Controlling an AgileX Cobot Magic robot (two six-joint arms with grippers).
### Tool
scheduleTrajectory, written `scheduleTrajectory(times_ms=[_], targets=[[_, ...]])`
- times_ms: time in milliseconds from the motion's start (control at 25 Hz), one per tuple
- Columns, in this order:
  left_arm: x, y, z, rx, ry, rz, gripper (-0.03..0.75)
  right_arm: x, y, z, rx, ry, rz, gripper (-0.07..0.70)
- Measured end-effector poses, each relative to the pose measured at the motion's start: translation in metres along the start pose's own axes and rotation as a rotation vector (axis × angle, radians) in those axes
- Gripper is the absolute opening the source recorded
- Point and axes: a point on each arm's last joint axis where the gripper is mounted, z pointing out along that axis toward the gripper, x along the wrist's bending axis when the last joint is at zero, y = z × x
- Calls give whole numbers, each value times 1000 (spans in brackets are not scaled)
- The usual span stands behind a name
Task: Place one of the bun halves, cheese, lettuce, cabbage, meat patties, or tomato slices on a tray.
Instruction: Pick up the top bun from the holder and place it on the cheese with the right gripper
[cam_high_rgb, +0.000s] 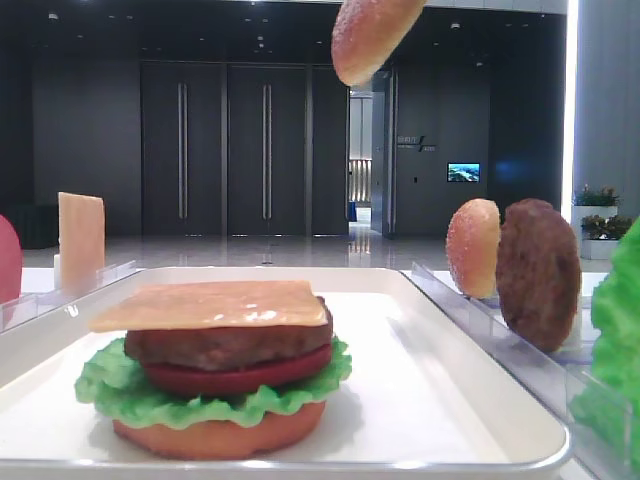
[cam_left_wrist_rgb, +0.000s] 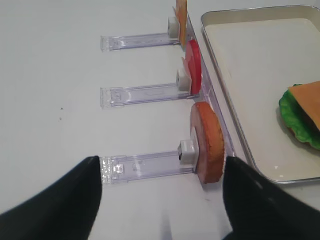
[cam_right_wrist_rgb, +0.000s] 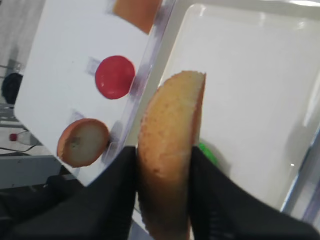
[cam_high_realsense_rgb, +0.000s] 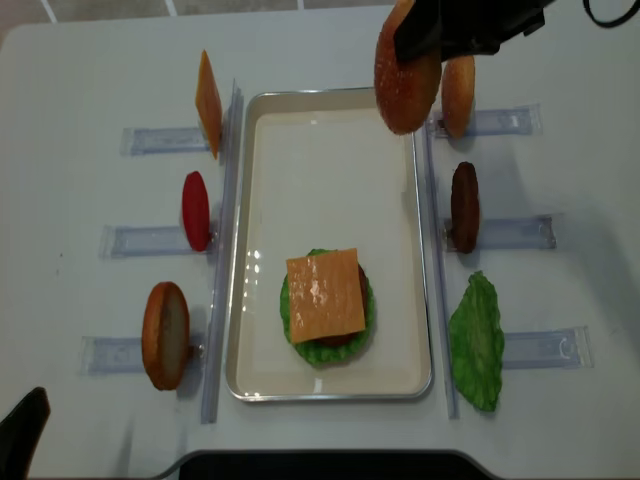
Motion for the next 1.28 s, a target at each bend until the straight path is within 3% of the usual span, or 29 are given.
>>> scheduleTrajectory(times_ms=[80,280,440,800,1280], targets=[[0,0,0,0,0,0,576,-1,-12,6,7,60,3,221],[0,0,0,0,0,0,576,-10,-39,30,-11,236,71,221],[0,0,0,0,0,0,576,-11,-62,50,11,308,80,221],[0,0,0,0,0,0,576,22,-101,93,64,270,-9,220],[0,0,0,0,0,0,576,7,-104,131,89,265,36,220]])
